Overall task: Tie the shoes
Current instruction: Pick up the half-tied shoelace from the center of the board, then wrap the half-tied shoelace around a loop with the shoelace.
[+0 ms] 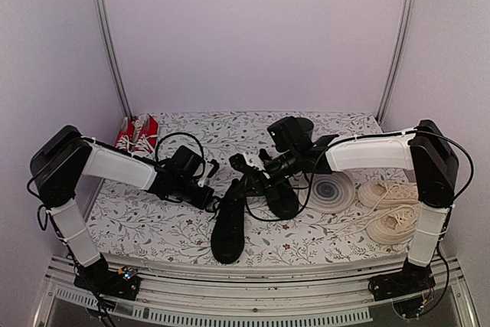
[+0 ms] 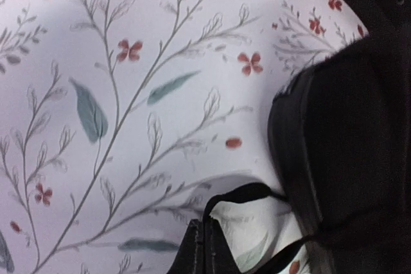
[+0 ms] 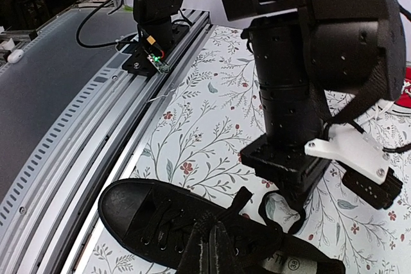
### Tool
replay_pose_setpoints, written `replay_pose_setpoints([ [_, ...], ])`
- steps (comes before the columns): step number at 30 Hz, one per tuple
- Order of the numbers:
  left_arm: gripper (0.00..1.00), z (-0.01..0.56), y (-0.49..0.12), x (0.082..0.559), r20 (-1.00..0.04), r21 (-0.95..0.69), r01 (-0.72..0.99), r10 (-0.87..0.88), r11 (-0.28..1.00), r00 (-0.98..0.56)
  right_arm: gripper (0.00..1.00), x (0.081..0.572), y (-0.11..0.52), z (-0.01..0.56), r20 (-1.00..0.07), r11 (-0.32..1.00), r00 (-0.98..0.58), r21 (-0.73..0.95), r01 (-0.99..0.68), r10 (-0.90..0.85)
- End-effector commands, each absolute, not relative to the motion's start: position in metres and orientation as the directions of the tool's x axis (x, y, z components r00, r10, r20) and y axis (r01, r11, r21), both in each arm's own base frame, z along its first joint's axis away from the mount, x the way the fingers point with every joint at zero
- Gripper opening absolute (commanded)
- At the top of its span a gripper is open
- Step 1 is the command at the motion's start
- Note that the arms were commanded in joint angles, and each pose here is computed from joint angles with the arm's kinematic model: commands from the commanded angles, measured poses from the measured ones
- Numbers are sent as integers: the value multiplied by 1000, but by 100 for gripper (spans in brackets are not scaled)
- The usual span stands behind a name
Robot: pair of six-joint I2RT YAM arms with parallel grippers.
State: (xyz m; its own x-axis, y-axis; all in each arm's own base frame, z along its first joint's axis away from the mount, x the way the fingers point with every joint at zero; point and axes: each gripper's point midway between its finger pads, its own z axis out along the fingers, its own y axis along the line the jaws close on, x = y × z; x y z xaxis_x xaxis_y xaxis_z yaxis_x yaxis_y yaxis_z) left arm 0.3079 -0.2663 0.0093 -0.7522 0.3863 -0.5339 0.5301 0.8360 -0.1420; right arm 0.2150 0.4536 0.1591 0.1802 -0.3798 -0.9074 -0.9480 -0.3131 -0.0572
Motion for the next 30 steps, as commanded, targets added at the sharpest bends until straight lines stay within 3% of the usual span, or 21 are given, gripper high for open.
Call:
replay_pose_setpoints([
  [1,0,24,-245,290,-565,-115,524,378,844,-733,1,213,453,168,-909,-312,168,-44,-949,-383],
  [5,0,90,-265,291,-781,-178,622,274,763,-561,1,216,453,163,-903,-295,142,-17,-955,-405],
  [14,0,173,-297,239,-953,-15,844,248,537,-174,1,236,458,154,-882,-208,50,56,-976,-470],
  [18,0,202,-313,201,-977,69,924,215,377,-14,1,245,460,151,-874,-168,9,83,-982,-487],
  [24,0,186,-331,141,-967,102,993,242,63,84,1,257,460,154,-876,-127,-60,137,-982,-478],
  [30,0,146,-342,140,-937,127,992,329,4,119,1,257,457,158,-879,-127,-103,182,-975,-466],
])
